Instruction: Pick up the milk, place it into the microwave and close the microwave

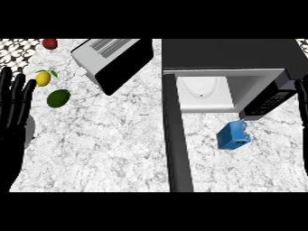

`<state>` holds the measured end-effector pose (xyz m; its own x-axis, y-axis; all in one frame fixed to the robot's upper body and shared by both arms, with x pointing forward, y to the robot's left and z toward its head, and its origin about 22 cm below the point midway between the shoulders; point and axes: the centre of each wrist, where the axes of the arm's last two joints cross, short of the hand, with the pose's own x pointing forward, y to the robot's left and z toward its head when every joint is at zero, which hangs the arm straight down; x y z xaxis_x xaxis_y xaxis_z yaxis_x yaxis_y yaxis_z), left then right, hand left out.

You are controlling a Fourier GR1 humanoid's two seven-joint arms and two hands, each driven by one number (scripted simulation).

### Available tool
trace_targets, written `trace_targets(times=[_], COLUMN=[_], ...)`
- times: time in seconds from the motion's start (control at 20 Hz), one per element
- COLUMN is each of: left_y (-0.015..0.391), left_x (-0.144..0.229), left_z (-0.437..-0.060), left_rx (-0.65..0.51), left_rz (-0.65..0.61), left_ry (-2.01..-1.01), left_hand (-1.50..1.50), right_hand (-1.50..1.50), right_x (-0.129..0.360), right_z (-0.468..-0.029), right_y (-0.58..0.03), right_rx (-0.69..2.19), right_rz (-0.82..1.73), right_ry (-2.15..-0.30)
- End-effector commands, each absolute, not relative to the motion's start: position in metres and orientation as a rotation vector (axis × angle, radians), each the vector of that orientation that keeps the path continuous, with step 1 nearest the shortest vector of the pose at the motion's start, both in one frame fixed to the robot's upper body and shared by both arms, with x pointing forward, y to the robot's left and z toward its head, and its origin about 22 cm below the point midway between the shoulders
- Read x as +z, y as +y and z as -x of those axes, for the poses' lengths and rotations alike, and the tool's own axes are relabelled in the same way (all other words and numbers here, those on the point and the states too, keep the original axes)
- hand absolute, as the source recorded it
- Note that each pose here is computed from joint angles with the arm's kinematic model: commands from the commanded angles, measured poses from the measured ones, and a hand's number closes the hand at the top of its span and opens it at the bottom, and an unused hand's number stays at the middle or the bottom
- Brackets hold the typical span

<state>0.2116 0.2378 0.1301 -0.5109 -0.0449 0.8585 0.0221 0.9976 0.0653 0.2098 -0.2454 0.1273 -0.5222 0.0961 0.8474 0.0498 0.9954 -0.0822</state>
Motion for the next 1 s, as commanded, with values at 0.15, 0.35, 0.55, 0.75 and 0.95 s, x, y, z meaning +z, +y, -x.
trace_targets(times=[0.15,0.35,0.55,0.75,0.95], left_y=[0.218,0.211,0.197,0.188,0.186], left_x=[0.136,0.101,0.094,0.072,0.054], left_z=[-0.199,-0.184,-0.158,-0.126,-0.110], left_rx=[-0.084,0.189,0.204,0.184,0.197], left_rz=[-0.041,0.134,0.139,0.134,0.145], left_ry=[-2.072,-1.906,-1.915,-1.925,-1.926], left_hand=[-1.50,-1.50,-1.50,-1.50,-1.50], right_hand=[-1.50,-1.50,-1.50,-1.50,-1.50], right_x=[0.147,0.132,0.130,0.105,0.092], right_z=[-0.185,-0.184,-0.159,-0.152,-0.150], right_y=[-0.232,-0.228,-0.227,-0.227,-0.221], right_rx=[0.015,-0.023,-0.015,-0.025,-0.057], right_rz=[0.230,0.168,0.173,0.191,0.210], right_ry=[-2.088,-1.937,-1.930,-1.883,-1.856])
